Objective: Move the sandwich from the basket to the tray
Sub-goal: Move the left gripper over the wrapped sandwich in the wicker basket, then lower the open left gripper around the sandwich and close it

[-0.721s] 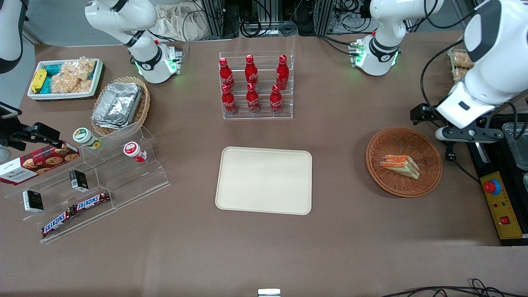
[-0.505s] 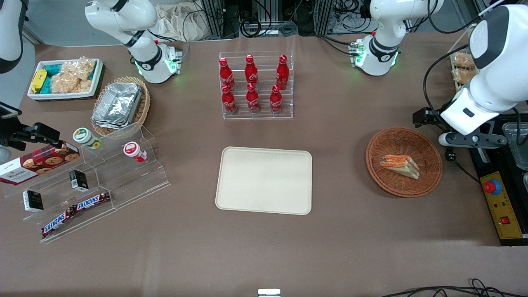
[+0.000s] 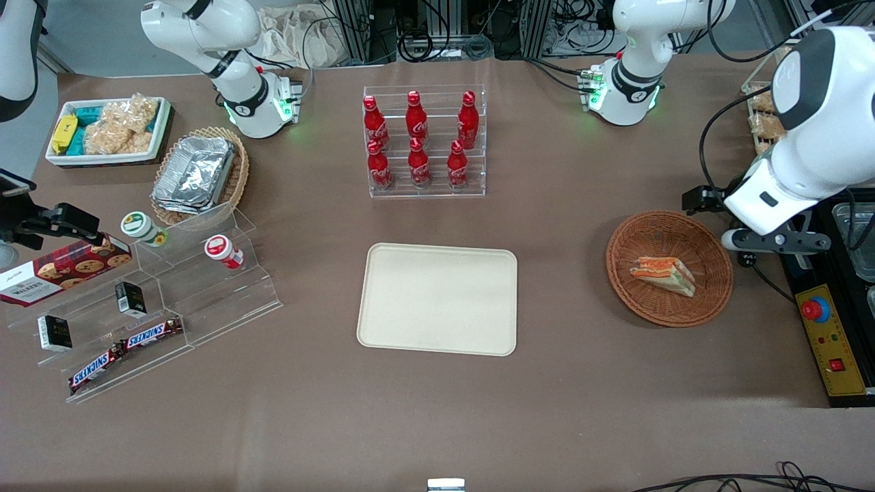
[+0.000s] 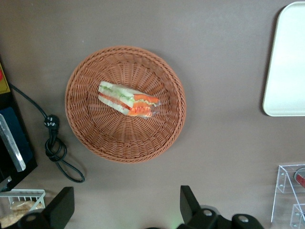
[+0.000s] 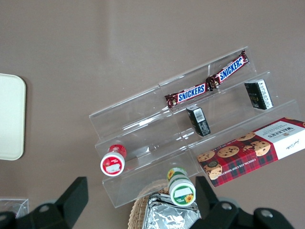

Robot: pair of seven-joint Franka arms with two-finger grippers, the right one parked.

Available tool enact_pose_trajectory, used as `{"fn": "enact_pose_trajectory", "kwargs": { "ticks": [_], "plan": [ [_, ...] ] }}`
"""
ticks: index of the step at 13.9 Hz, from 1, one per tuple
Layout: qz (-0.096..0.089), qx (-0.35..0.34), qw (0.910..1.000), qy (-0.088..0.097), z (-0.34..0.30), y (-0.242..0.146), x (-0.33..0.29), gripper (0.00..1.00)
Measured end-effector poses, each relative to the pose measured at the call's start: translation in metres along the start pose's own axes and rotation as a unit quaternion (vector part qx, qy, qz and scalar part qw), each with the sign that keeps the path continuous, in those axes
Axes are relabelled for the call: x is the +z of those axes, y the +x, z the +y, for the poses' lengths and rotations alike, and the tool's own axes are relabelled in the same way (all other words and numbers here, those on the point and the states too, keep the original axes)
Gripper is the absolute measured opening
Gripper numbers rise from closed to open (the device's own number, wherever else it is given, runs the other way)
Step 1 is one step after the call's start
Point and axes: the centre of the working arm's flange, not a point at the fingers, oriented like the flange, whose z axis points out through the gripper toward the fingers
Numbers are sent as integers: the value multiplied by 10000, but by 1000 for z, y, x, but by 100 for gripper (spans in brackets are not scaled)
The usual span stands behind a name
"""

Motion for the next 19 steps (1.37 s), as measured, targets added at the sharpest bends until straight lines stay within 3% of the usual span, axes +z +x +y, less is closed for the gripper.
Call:
{"fn": "enact_pose_trajectory", "kwargs": {
  "ticks": [2, 4, 8, 11, 12, 19],
  "plan": [
    [102, -446, 9990, -6, 0, 6, 20, 100],
    [141, -1347, 9908, -12, -5, 8, 52, 100],
    [360, -2870, 9572, -94, -9, 8, 110, 100],
    [379, -3688, 9280, 373, -17, 5, 160, 100],
    [337, -3865, 9206, 444, -21, 7, 173, 100],
    [440, -4296, 9017, 216, -39, 25, 210, 100]
  ]
}}
